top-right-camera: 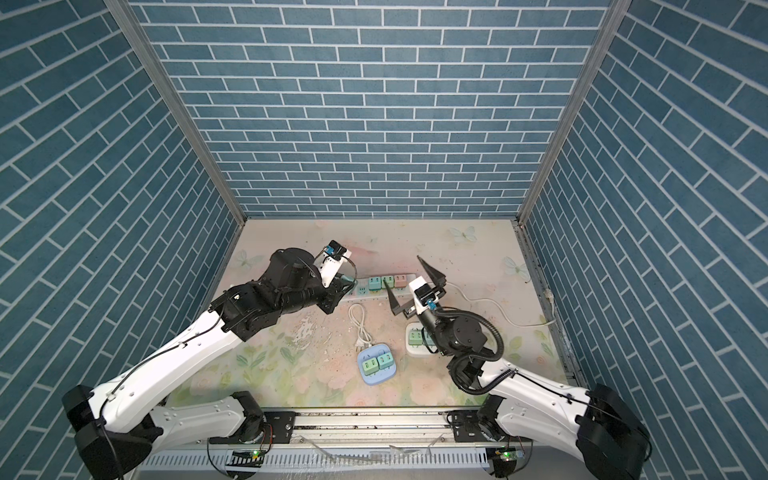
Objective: Insert plugs into power strip
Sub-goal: Insert the plug into the socket.
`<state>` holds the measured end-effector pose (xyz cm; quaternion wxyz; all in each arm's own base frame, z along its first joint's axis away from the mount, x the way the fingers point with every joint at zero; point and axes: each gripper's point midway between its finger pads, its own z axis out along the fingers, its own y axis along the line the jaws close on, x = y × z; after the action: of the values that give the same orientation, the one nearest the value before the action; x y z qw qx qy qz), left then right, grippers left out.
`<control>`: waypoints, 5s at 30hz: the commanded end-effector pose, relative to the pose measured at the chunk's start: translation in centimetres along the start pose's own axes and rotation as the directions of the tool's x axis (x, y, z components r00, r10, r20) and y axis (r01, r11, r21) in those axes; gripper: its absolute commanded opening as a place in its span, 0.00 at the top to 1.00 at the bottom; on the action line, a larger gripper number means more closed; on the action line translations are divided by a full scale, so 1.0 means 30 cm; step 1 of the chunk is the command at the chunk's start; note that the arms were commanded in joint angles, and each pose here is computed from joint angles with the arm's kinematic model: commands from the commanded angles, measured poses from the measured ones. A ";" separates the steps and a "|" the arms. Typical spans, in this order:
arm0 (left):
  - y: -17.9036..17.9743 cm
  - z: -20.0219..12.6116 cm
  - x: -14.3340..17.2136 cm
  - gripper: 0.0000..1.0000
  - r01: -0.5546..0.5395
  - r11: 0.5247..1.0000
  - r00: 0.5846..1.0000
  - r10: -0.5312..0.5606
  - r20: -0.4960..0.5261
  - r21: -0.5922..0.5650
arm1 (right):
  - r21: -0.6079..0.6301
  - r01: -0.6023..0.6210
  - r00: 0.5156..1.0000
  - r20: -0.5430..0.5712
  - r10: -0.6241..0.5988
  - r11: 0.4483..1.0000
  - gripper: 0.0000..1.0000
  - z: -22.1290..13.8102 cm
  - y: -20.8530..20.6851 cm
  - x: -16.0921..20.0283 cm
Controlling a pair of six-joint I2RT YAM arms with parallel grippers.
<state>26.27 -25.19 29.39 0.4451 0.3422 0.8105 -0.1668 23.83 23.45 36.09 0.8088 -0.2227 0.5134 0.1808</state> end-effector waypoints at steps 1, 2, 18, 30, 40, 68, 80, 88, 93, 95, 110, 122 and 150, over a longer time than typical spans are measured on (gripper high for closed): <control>0.037 0.035 0.009 1.00 -0.303 0.952 0.952 0.300 -0.061 -0.042 | 0.145 -0.031 0.999 -0.015 0.034 0.989 0.02 0.034 -0.129 -0.089; 0.061 0.052 0.014 1.00 -0.355 0.932 0.933 0.349 -0.093 -0.066 | 0.186 -0.031 0.999 -0.035 0.038 0.982 0.02 0.044 -0.164 -0.099; 0.244 0.370 0.190 1.00 -0.422 0.866 0.797 0.496 -0.344 0.269 | 0.290 -0.183 0.901 -0.334 0.279 0.939 0.02 0.079 -0.455 0.136; 0.250 0.564 0.301 1.00 -0.405 0.805 0.771 0.556 -0.312 0.433 | 0.236 -0.270 0.864 -0.369 0.343 0.933 0.02 0.150 -0.511 0.213; 0.281 0.611 0.302 1.00 -0.386 0.821 0.802 0.524 -0.286 0.420 | 0.223 -0.305 0.853 -0.368 0.369 0.926 0.02 0.173 -0.530 0.237; 0.225 0.685 0.423 1.00 -0.372 0.791 0.735 0.571 -0.367 0.485 | 0.256 -0.327 0.846 -0.350 0.403 0.910 0.02 0.140 -0.591 0.251; 0.216 0.699 0.457 1.00 -0.365 0.785 0.719 0.579 -0.384 0.500 | 0.252 -0.338 0.844 -0.344 0.411 0.907 0.02 0.135 -0.591 0.246; 0.225 0.719 0.519 1.00 -0.351 0.782 0.688 0.589 -0.424 0.516 | 0.251 -0.342 0.844 -0.341 0.413 0.906 0.03 0.135 -0.595 0.246; 0.229 0.729 0.563 1.00 -0.343 0.775 0.668 0.598 -0.443 0.530 | 0.255 -0.342 0.843 -0.341 0.415 0.904 0.02 0.132 -0.599 0.249; 0.225 0.733 0.581 1.00 -0.337 0.772 0.661 0.602 -0.448 0.539 | 0.257 -0.341 0.843 -0.341 0.415 0.904 0.02 0.131 -0.601 0.249; 0.214 0.743 0.639 1.00 -0.334 0.755 0.646 0.619 -0.446 0.565 | 0.266 -0.350 0.840 -0.336 0.426 0.898 0.02 0.125 -0.619 0.253; 0.224 0.743 0.611 0.66 -0.359 0.764 0.652 0.617 -0.442 0.537 | 0.263 -0.364 0.837 -0.329 0.437 0.894 0.02 0.124 -0.622 0.250; 0.648 0.226 0.023 0.01 0.062 0.770 0.992 0.021 0.122 -0.635 | 0.605 -0.516 0.512 -0.349 0.785 0.606 0.01 -0.006 -0.640 0.560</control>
<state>43.06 -19.85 24.07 0.5407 0.3248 0.7734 0.0640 40.08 9.11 26.18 0.5475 0.0758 0.7817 0.2889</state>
